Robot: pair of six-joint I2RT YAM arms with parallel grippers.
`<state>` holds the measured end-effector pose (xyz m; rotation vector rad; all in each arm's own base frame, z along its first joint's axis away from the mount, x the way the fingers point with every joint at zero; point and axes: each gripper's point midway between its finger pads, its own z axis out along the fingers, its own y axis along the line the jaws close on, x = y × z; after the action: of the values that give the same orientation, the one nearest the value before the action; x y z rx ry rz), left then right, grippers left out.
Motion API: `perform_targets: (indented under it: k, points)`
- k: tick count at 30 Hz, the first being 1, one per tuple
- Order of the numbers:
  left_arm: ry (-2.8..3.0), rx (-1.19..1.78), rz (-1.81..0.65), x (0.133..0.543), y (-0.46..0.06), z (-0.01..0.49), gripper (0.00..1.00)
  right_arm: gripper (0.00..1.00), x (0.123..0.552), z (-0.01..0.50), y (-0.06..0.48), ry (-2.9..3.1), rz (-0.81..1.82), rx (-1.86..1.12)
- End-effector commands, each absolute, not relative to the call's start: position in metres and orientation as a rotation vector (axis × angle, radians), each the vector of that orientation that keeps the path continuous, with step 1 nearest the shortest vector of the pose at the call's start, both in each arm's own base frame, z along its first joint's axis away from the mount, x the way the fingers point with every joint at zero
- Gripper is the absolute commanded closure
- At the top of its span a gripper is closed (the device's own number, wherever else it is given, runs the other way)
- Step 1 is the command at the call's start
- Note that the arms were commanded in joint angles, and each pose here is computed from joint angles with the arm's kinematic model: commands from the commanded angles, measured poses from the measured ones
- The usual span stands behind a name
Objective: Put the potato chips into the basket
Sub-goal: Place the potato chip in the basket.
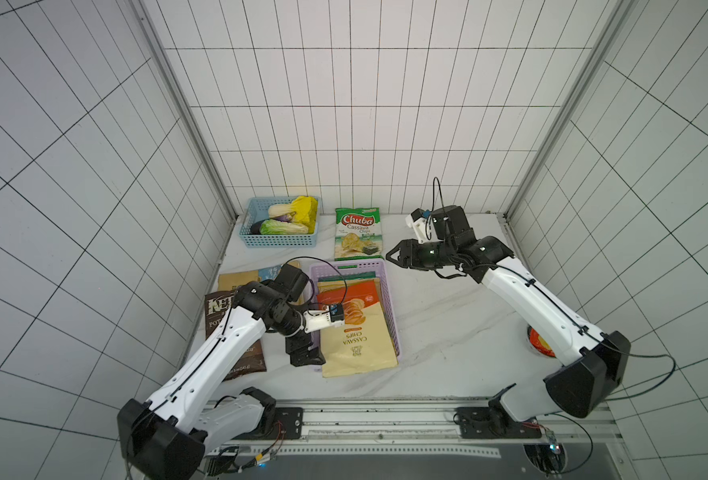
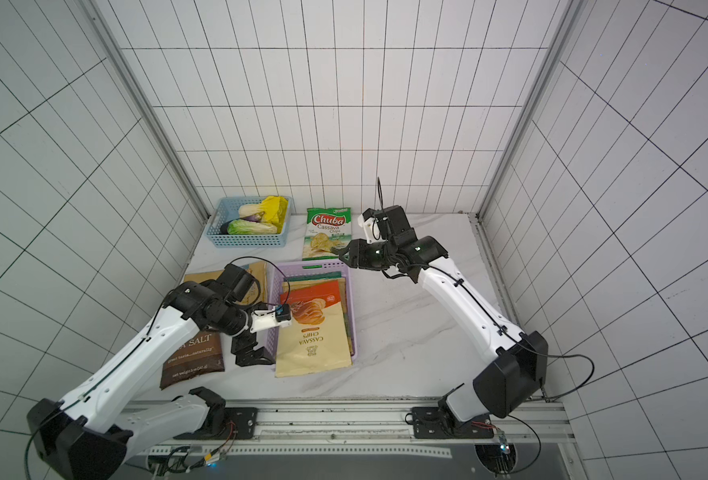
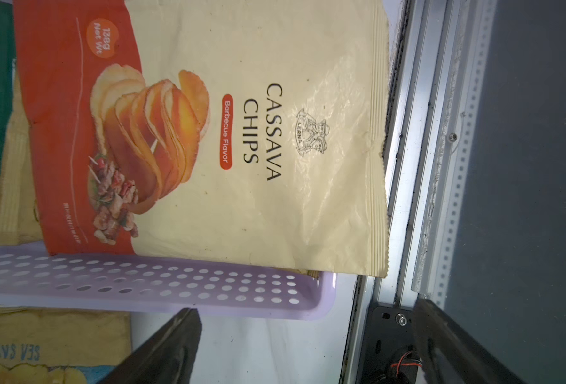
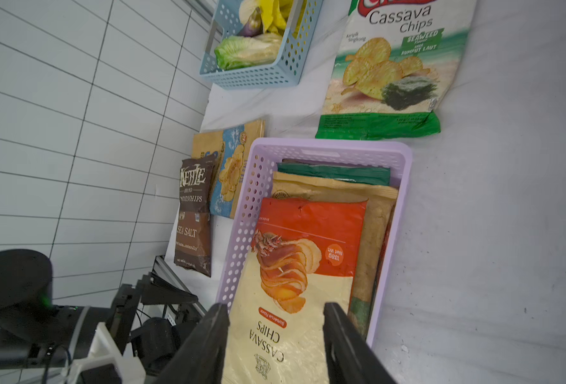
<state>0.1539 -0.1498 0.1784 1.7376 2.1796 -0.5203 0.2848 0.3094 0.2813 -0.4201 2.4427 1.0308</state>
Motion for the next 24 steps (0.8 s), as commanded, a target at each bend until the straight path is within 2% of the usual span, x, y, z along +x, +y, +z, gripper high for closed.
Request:
perform_targets:
  k: [1, 6, 11, 15, 19, 24]
  points:
    - [2.161, 1.717, -0.512, 0.153, -0.147, 0.196, 0.03, 0.5, 0.25, 0.255, 0.314, 2.55, 0.977, -0.612]
    - [2.172, 1.464, -0.535, 0.188, -0.147, 0.213, 0.02, 0.5, 0.244, 0.232, 0.31, 2.613, 0.9, -0.625]
    - [2.277, 0.984, -0.608, 0.254, -0.136, 0.218, 0.05, 0.49, 0.258, 0.206, 0.322, 2.644, 0.876, -0.601]
    - [2.34, 0.67, -0.631, 0.292, -0.12, 0.211, 0.06, 0.5, 0.279, 0.179, 0.337, 2.659, 0.783, -0.57]
    - [2.344, 0.492, -0.587, 0.311, -0.103, 0.206, 0.06, 0.51, 0.301, 0.155, 0.342, 2.682, 0.686, -0.515]
    - [2.365, 0.467, -0.602, 0.31, -0.103, 0.199, 0.06, 0.52, 0.318, 0.135, 0.351, 2.702, 0.604, -0.511]
